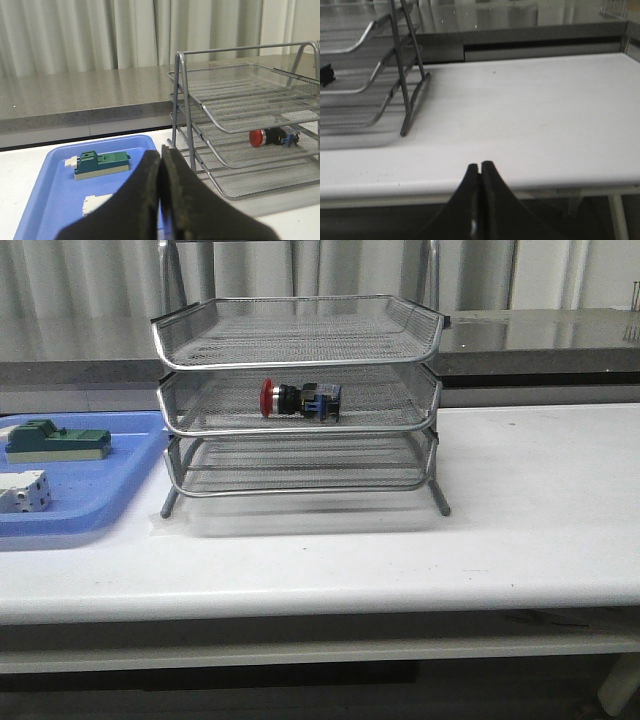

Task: Place button on rack with both arms

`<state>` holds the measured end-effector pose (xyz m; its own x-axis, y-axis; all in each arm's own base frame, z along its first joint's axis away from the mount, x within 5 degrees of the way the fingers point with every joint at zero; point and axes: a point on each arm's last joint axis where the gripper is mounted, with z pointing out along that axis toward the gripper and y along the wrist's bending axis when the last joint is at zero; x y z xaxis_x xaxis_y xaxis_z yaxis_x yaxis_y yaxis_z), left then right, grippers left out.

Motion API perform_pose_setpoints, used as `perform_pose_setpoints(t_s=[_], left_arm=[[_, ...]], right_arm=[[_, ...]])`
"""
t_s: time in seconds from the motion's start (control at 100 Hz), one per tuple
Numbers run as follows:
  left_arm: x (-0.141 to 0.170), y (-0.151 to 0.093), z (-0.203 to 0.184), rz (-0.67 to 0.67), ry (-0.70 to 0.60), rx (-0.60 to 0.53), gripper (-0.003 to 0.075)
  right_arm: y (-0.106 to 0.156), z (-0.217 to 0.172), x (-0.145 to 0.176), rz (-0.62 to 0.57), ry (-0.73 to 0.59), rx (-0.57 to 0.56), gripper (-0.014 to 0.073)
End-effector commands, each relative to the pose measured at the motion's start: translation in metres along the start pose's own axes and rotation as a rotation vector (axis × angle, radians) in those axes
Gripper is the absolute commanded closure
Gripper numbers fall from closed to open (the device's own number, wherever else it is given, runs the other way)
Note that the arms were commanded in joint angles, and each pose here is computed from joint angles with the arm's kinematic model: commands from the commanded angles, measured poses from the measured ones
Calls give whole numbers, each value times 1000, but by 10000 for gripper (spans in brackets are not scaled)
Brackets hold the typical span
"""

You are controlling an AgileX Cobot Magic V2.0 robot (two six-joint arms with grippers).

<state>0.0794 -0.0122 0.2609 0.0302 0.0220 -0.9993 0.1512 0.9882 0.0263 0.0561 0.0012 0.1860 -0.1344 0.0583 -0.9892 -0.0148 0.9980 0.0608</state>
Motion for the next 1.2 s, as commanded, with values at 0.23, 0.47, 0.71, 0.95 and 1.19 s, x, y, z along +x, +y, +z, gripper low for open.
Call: perform_pose_setpoints(t_s=[0.23, 0.47, 0.71, 0.95, 1.19], left_arm=[[-16, 3, 0, -12, -95, -26, 741], [-16, 3, 0, -12, -95, -26, 741], [-16, 3, 0, -12, -95, -26, 741], [-16, 3, 0, -12, -95, -26, 741], [-16, 3, 0, -12, -95, -26, 741]], right_arm=[[-1, -3, 3, -23, 71, 7, 652], [-1, -3, 3, -23, 71, 7, 652], [-1, -3, 3, -23, 71, 7, 652], [-1, -3, 3, -23, 71, 7, 652], [-1, -3, 3, -23, 71, 7, 652]])
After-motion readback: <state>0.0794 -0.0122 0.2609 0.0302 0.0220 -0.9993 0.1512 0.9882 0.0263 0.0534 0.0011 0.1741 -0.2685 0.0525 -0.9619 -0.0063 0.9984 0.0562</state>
